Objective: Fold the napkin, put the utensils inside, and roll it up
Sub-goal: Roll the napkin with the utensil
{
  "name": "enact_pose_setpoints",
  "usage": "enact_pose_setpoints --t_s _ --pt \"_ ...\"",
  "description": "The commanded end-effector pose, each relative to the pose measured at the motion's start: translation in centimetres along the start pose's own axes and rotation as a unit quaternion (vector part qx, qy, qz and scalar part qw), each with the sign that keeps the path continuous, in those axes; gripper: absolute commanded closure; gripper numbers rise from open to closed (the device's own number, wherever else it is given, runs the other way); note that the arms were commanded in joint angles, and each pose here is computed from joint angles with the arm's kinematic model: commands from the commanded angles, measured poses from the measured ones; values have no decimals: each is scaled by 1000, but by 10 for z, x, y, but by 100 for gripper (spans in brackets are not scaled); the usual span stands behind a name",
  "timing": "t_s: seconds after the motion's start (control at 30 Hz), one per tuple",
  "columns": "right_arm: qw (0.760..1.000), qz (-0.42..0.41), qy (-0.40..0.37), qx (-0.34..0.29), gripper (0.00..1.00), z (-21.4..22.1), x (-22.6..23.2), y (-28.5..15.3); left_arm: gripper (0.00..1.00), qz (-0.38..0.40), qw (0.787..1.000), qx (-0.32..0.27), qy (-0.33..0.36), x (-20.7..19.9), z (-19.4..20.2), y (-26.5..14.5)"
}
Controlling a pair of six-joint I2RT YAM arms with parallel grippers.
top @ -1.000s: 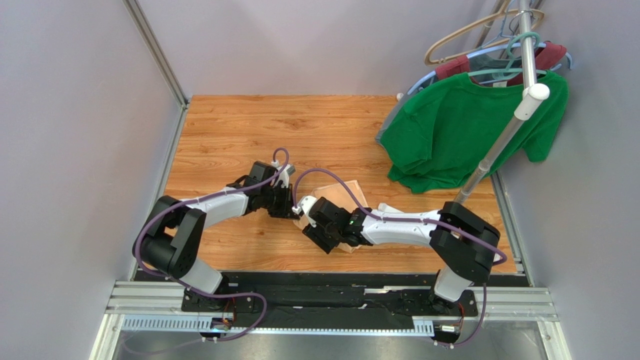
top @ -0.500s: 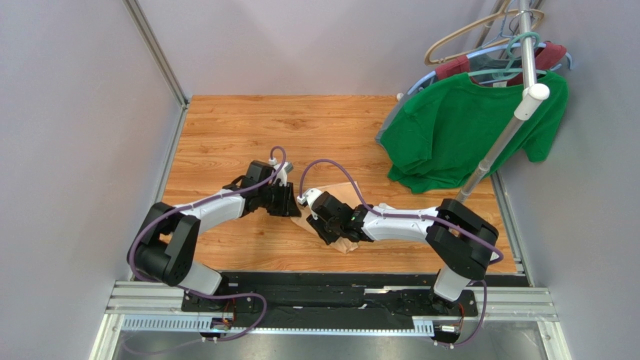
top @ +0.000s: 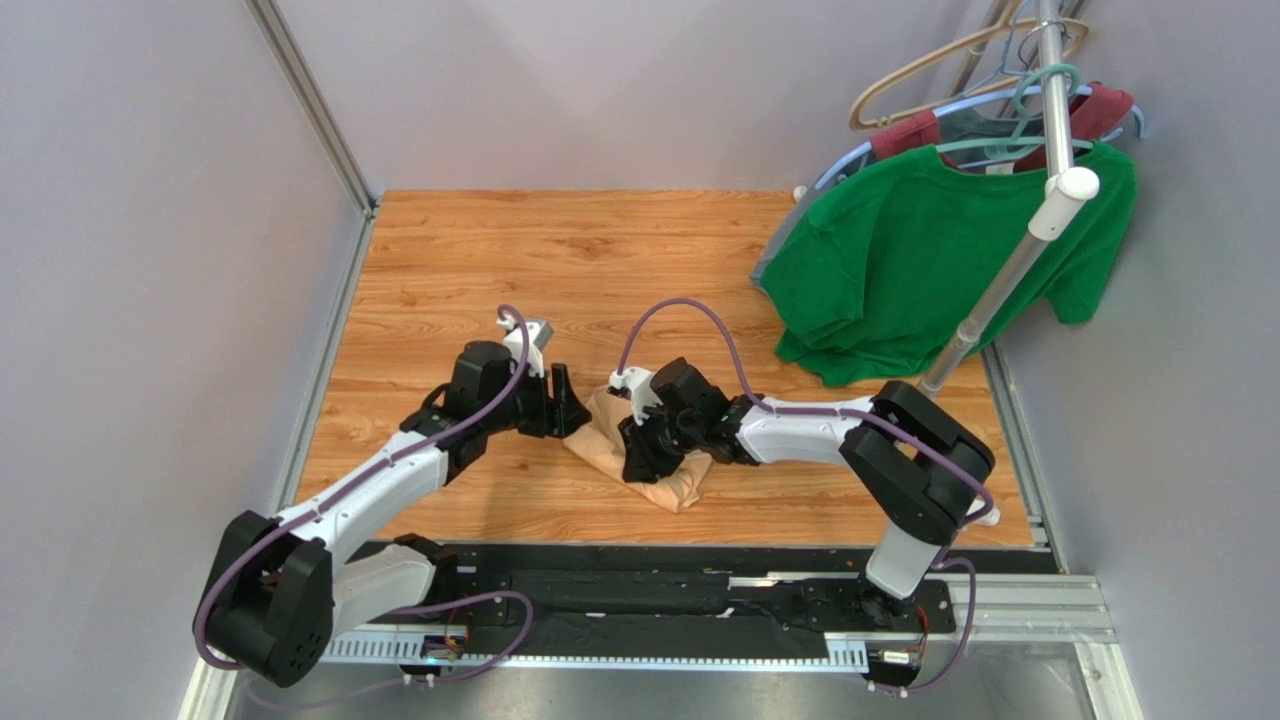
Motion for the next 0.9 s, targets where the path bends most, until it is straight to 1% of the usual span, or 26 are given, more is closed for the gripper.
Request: enact_pose_setpoints --t_s 0.0,0.07,0.3,0.5,0.63,0.67,0.73,0.87 --pt "990 -53 64 116 86 55 -1 3 36 15 1000 -18 6 0 1 0" --pt "988 -68 73 121 86 52 -1 2 38 25 999 -28 9 -1 0 2" --pt "980 -92 108 137 86 44 -11 0 38 12 999 -38 4 7 7 3" --pt "971 -117 150 147 89 45 -20 -2 38 10 1000 -28 -1 11 13 8" --pt "966 -133 167 149 88 42 -24 -3 39 13 1000 -22 -3 12 15 11" --pt "961 -138 180 157 89 44 -27 -3 40 21 1000 -16 -3 10 17 13" --pt "960 -141 187 155 89 43 -31 -2 40 31 999 -12 -6 9 18 16" --pt "954 -149 203 161 89 45 -35 0 44 53 998 2 -14 6 23 23"
Point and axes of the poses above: each gripper's point midway between its finger pads, its own y axis out along the fingers, its own x axis along the line the jaws close on, z = x × y, the point moved 5 cm from there along -y, back along the fingers, and after that the axes turned 6 degrees about -y, right-handed, at the moved point
